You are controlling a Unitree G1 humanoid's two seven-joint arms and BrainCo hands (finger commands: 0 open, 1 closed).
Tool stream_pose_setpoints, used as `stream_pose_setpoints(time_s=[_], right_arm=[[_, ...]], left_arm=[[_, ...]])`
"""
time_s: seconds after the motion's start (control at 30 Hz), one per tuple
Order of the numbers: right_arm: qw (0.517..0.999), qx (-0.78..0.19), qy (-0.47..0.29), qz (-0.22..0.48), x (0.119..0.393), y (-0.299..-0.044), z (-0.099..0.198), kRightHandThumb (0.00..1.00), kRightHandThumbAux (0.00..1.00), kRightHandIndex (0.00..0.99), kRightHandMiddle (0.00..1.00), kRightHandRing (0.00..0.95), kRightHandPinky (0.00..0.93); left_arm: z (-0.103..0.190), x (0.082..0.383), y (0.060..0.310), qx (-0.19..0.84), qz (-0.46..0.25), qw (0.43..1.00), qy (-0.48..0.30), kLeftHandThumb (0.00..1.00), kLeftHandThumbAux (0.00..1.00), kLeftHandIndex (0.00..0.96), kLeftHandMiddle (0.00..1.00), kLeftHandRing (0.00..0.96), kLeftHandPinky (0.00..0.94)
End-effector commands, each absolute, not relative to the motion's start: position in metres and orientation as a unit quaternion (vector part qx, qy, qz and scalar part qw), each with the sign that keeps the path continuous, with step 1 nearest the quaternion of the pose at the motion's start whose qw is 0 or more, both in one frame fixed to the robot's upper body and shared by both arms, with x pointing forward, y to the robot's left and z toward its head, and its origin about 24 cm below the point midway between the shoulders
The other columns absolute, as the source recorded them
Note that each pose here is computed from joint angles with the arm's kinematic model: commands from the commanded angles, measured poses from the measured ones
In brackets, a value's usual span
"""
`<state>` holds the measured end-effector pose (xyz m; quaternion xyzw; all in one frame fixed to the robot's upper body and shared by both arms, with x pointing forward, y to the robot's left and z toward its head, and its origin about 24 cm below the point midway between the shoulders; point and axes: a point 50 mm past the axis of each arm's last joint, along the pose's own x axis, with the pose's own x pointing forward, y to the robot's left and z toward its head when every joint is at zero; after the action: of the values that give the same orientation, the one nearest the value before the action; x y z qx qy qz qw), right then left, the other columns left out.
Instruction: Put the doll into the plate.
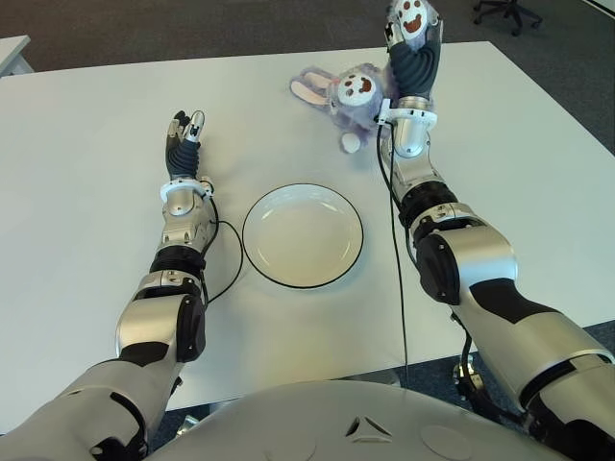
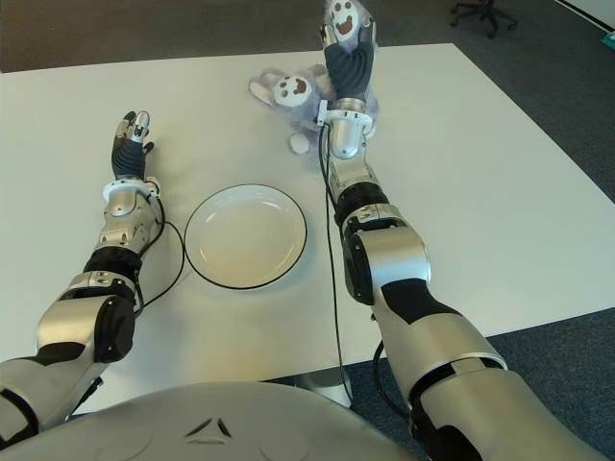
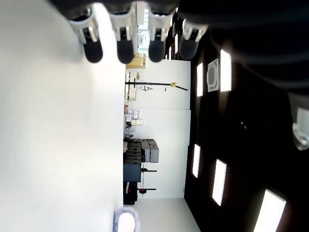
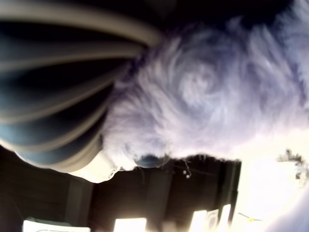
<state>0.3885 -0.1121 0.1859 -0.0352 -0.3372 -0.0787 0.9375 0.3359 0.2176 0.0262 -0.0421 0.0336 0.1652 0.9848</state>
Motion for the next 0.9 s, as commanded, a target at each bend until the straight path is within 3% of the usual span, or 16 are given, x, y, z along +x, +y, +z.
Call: stream_pose_setpoints(time_s=[0.03,0.3,0.9], right_arm=[[0.928,-0.02,-0.365,-0.075,0.386,-0.11,0.195,0.748,0.702,0.442,0.793,0.801,0.792],[0.91,-0.018,-0.408,-0.072,0.38,-0.107,0.203,0.749,0.703,0.441,0.837,0.844,0.861],[0.884,-0.003,-0.465,-0.059,0.372,-0.105,0.216,0.75,0.705,0.441,0.865,0.87,0.862]], left_arm=[[-0.026,0.306,0.213,-0.055,0.169,0.973,0.144,0.0,0.4,0.0,0.076,0.072,0.018],[-0.027,0.305,0.212,-0.052,0.169,0.973,0.146,0.0,0.398,0.0,0.079,0.075,0.031],[-0.028,0.305,0.21,-0.056,0.165,0.974,0.145,0.0,0.401,0.0,0.074,0.07,0.008]])
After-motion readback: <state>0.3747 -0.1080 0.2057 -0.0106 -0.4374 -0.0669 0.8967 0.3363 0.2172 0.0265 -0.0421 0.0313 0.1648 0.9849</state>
